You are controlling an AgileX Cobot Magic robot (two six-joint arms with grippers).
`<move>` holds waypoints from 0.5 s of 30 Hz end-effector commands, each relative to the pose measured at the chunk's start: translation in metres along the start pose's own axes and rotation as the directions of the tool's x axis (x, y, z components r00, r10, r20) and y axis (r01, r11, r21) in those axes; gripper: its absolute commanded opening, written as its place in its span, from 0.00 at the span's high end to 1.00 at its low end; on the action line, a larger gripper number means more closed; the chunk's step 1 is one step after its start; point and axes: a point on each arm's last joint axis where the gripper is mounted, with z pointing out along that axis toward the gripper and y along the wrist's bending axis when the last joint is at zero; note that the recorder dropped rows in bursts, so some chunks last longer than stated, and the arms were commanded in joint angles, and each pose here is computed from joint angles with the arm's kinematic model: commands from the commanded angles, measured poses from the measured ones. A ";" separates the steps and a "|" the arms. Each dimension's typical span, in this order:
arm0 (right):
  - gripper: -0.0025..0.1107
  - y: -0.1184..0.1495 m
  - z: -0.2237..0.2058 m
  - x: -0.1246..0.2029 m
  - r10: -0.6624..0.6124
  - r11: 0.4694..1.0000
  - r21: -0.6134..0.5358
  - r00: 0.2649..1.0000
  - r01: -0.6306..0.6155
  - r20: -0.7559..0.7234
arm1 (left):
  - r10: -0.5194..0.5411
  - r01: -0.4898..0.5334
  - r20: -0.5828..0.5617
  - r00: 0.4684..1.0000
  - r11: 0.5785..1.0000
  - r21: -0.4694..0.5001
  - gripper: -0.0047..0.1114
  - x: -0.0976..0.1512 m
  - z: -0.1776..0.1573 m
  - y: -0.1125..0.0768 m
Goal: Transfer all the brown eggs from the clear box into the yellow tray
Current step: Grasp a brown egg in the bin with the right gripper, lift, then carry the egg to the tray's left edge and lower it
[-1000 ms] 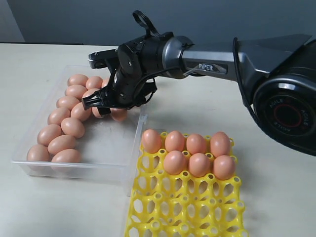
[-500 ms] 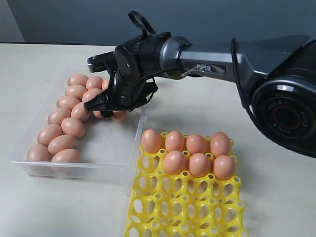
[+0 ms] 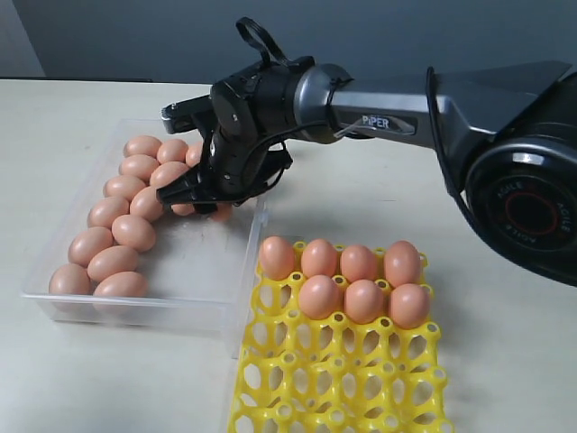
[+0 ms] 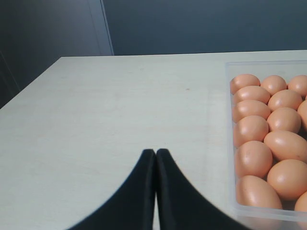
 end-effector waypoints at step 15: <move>0.98 0.040 -0.137 0.045 -0.046 0.977 -0.155 0.854 0.147 0.519 | 0.001 -0.001 0.012 1.000 1.000 0.004 0.96 0.000 0.000 0.000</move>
